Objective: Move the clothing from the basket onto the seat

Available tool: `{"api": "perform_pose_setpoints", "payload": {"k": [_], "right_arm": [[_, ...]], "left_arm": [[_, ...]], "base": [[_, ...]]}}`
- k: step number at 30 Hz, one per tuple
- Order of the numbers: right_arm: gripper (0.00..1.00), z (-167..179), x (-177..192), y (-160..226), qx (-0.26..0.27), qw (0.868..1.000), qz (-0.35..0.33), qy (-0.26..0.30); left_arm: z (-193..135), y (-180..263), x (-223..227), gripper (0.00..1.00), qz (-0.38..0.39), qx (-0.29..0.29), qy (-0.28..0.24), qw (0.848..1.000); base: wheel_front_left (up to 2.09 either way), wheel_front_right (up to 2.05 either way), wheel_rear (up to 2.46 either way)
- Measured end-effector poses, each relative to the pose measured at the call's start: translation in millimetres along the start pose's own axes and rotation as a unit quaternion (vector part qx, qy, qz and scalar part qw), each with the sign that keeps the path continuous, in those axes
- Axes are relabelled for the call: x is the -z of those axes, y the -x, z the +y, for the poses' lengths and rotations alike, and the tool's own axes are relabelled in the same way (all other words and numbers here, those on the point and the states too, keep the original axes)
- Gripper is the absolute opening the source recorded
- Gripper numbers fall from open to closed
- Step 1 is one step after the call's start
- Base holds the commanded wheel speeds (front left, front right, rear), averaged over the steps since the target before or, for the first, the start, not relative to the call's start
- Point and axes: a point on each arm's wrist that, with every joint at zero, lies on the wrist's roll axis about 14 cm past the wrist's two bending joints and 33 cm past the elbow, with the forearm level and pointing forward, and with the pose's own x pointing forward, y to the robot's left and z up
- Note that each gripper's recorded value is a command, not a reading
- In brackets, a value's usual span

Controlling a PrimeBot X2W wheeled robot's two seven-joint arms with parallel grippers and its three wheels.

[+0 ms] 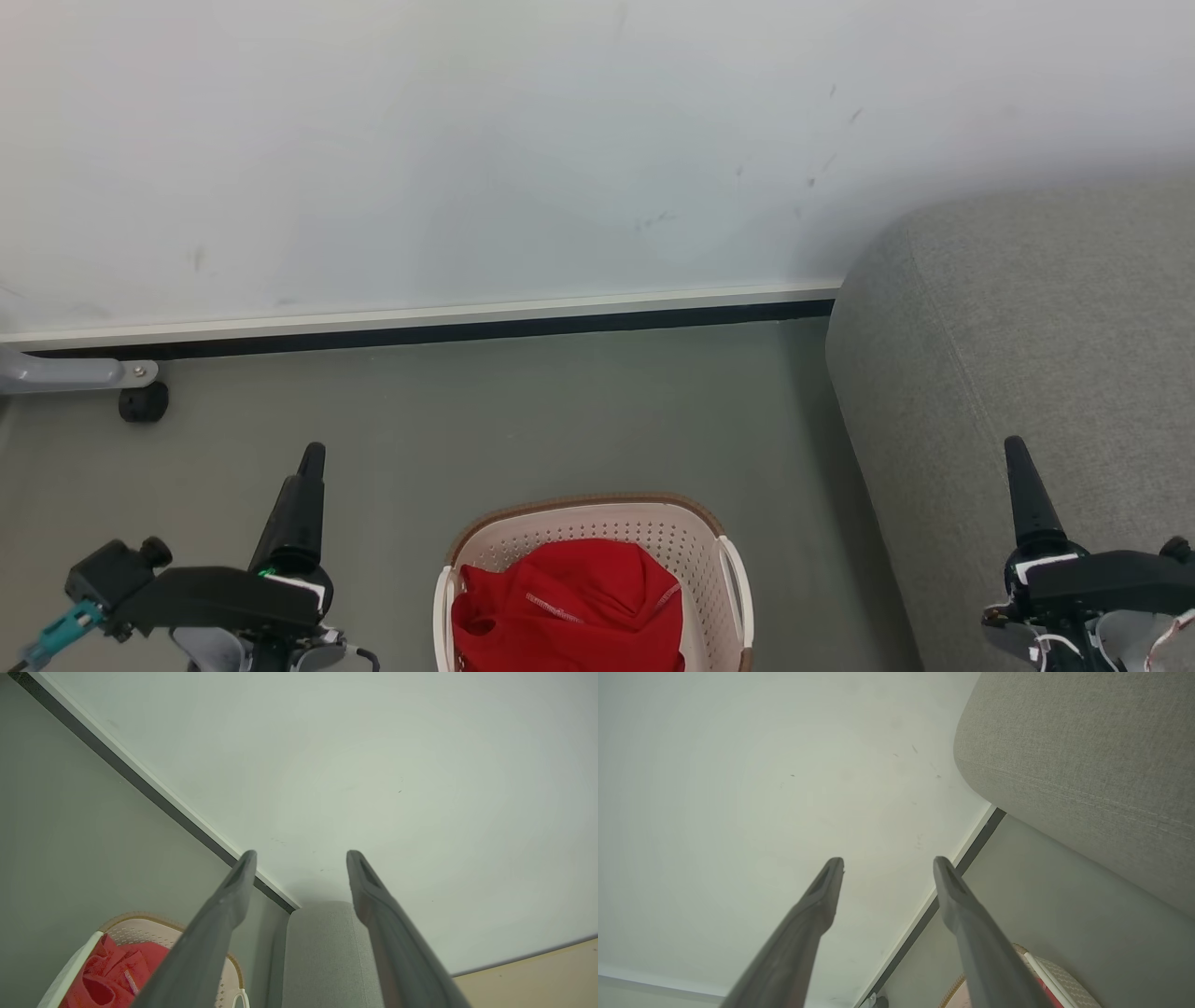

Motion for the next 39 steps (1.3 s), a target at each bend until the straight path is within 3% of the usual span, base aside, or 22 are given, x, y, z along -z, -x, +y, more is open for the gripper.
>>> {"api": "perform_pose_setpoints", "payload": {"k": [8, 19, 26, 39], "right_arm": [[1.00, 10.1, 2.1, -5.7, -0.011, 0.995, 0.008, 0.097], [1.00, 17.3, 9.6, -10.4, -0.024, 0.974, 0.018, 0.224], [1.00, 21.1, 15.7, -12.4, -0.035, 0.954, 0.022, 0.298], [1.00, 31.5, 21.4, -16.5, -0.062, 0.912, 0.016, 0.406]], "left_arm": [[-11.9, -6.9, 2.4, 1.00, 0.011, 0.014, -0.109, 0.994], [-19.3, -10.9, 4.3, 1.00, 0.013, 0.023, -0.233, 0.972], [-23.7, -13.0, 3.1, 1.00, 0.005, 0.029, -0.297, 0.954], [-25.6, -15.0, -2.8, 1.00, -0.017, 0.030, -0.371, 0.928]], "base": [[0.00, 0.00, 0.00], [0.00, 0.00, 0.00], [0.00, 0.00, 0.00], [0.00, 0.00, 0.00]]}}
